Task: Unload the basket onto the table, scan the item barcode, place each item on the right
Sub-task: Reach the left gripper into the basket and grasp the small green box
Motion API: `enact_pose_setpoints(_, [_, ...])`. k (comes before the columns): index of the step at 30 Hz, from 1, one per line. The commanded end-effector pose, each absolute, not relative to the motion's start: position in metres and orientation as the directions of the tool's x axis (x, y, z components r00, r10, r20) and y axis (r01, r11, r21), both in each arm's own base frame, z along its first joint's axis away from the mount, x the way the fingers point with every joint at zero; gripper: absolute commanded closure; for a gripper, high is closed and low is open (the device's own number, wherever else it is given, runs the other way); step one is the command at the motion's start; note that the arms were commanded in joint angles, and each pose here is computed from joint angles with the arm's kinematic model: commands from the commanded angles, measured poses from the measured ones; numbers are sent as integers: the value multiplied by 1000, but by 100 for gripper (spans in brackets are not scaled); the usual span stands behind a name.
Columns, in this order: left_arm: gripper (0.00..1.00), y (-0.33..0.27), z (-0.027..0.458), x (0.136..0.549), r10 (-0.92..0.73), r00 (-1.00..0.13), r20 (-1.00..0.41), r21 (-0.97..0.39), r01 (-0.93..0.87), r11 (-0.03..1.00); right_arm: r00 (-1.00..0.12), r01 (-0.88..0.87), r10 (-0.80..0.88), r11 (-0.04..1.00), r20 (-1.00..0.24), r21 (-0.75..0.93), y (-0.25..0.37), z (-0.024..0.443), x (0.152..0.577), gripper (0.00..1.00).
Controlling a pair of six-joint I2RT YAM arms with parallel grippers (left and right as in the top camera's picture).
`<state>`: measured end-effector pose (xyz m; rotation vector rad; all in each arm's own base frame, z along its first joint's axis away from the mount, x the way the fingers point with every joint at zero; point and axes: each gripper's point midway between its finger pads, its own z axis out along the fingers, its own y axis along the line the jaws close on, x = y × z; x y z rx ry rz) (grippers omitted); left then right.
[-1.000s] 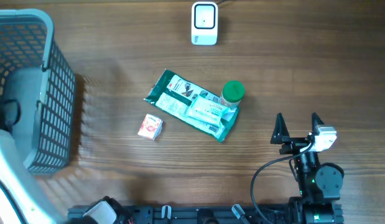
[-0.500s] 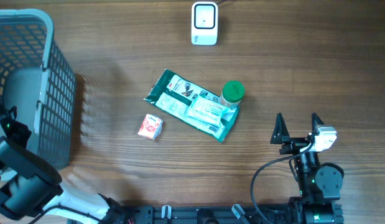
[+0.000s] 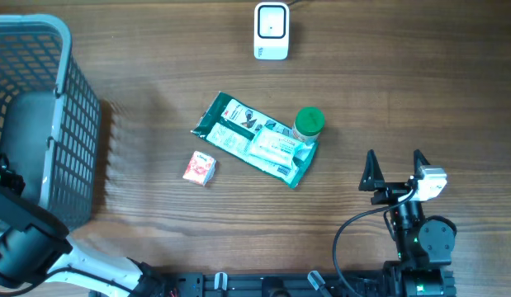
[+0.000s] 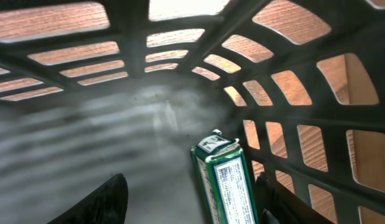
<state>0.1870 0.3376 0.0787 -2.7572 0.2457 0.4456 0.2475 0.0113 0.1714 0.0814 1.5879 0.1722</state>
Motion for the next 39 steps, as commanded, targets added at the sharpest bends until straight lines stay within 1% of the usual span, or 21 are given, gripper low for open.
enact_pose_setpoints(1, [41, 342, 57, 179, -91, 926, -366, -277, -202, -939, -19, -51, 171, 984, -985, 172, 10, 173, 247, 1])
enact_pose_setpoints(3, [41, 346, 46, 183, -91, 927, -364, -280, -202, -939, -19, -51, 171, 984, -985, 172, 10, 173, 247, 0])
enact_pose_setpoints(8, [22, 354, 32, 192, -87, 935, -344, -297, -196, -935, -19, -51, 171, 984, -985, 172, 10, 173, 247, 0])
enact_pose_setpoints(10, [20, 354, 30, 192, -89, 934, -345, -291, -197, -936, -19, -51, 171, 984, -985, 172, 10, 173, 247, 0])
enact_pose_setpoints(11, [22, 354, 29, 192, -101, 932, -349, -285, -208, -936, -19, -51, 171, 984, -985, 172, 10, 173, 247, 0])
enact_pose_setpoints(14, [57, 349, 25, 198, -211, 918, -337, -230, -298, -927, -19, -51, 171, 984, -985, 172, 10, 173, 247, 0])
enact_pose_setpoints(18, [66, 345, 22, 203, -240, 922, -304, -209, -310, -928, -19, -51, 171, 984, -985, 172, 10, 173, 247, 0])
enact_pose_setpoints(19, [66, 345, 22, 204, -240, 923, -302, -208, -310, -928, -19, -51, 171, 984, -985, 172, 10, 173, 247, 0])
enact_pose_setpoints(20, [64, 345, 22, 204, -240, 923, -301, -209, -309, -928, -19, -51, 171, 984, -985, 172, 10, 173, 247, 0])
enact_pose_setpoints(21, [45, 346, 22, 205, -239, 924, -297, -215, -309, -926, -19, -51, 171, 984, -985, 172, 10, 173, 247, 0])
enact_pose_setpoints(24, [20, 345, 19, 210, -245, 931, -271, -212, -306, -928, -19, -51, 171, 984, -985, 172, 10, 173, 247, 0])
enact_pose_setpoints(25, [20, 344, 16, 213, -249, 933, -260, -207, -306, -929, -19, -51, 171, 984, -985, 172, 10, 173, 247, 0])
enact_pose_setpoints(26, [31, 344, 11, 217, -279, 925, -256, -200, -333, -921, -19, -51, 171, 984, -985, 172, 10, 173, 247, 0])
enact_pose_setpoints(28, [39, 346, 2, 226, -336, 909, -246, -195, -386, -902, -19, -51, 171, 984, -985, 172, 10, 173, 247, 0])
enact_pose_setpoints(29, [47, 346, -3, 230, -358, 902, -240, -190, -406, -894, -19, -51, 171, 984, -985, 172, 10, 173, 247, 0])
enact_pose_setpoints(30, [62, 342, -12, 235, -377, 899, -223, -173, -417, -893, -19, -51, 171, 984, -985, 172, 10, 173, 247, 0])
enact_pose_setpoints(31, [71, 340, -13, 237, -382, 898, -218, -168, -420, -892, -19, -51, 171, 984, -985, 172, 10, 173, 247, 0])
enact_pose_setpoints(33, [79, 339, -13, 240, -386, 899, -208, -170, -422, -890, -19, -51, 171, 984, -985, 172, 10, 173, 247, 0])
enact_pose_setpoints(35, [96, 337, -14, 244, -415, 890, -186, -163, -445, -881, -19, -51, 171, 984, -985, 172, 10, 173, 247, 0])
enact_pose_setpoints(38, [96, 332, -16, 262, -483, 870, -94, -164, -493, -855, -19, -51, 171, 984, -985, 172, 10, 173, 247, 0])
enact_pose_setpoints(39, [96, 331, -16, 281, -550, 835, -10, -191, -542, -819, -19, -51, 171, 984, -985, 172, 10, 173, 247, 0])
